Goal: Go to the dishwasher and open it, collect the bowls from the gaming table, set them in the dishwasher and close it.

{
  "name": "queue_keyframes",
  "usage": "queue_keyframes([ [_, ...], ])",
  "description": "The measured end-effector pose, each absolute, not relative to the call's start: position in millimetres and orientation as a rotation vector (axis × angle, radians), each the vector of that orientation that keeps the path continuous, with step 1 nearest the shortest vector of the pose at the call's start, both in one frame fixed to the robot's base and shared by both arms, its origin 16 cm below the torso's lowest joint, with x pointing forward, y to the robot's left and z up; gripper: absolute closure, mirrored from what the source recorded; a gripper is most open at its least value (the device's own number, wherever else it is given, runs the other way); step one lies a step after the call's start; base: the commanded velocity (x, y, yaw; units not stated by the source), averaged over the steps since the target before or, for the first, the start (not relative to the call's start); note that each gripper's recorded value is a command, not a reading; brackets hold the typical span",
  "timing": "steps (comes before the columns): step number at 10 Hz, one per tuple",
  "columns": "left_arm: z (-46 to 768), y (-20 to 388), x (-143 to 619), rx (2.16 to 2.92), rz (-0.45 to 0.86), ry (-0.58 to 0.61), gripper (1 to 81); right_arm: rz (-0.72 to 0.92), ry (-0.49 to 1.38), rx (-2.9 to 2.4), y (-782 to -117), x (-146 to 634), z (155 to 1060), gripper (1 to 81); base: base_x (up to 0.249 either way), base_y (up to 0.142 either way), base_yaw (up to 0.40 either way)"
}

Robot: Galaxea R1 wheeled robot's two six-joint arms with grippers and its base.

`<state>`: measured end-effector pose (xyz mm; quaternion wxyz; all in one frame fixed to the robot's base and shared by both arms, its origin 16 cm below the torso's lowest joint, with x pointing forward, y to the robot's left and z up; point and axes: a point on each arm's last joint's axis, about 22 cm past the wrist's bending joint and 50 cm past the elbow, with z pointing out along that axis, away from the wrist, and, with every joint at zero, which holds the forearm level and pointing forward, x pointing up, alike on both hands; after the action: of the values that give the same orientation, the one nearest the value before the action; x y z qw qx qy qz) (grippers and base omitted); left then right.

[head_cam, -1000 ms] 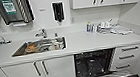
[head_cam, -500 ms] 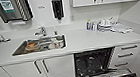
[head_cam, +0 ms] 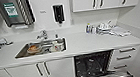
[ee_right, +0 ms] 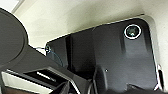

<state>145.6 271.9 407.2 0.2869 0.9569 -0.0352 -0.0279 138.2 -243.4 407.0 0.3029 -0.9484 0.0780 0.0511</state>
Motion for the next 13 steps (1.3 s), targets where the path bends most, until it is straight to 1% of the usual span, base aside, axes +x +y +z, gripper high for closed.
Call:
queue_keyframes([
  [2,415,271,137,2.572,-0.048,-0.112,1.0,0.086,0.179,-2.532,-241,139,413,1.0,0.000,0.000,0.000],
  [3,417,269,131,2.579,-0.042,-0.112,1.0,0.087,0.176,-2.542,-238,130,413,1.0,0.000,0.000,0.000],
  [5,418,257,111,2.581,-0.066,-0.106,1.0,0.105,0.167,-2.558,-234,112,415,1.0,0.000,0.000,0.000],
  [8,427,233,79,2.564,-0.101,-0.090,1.0,0.127,0.187,-2.589,-237,88,419,1.0,0.000,0.000,0.000],
  [11,427,234,54,2.596,-0.131,-0.079,1.0,0.174,0.200,-2.596,-228,55,427,1.0,0.000,0.000,0.000],
  [13,431,230,44,2.607,-0.126,-0.079,1.0,0.140,0.210,-2.636,-236,48,424,1.0,0.000,0.000,0.000],
])
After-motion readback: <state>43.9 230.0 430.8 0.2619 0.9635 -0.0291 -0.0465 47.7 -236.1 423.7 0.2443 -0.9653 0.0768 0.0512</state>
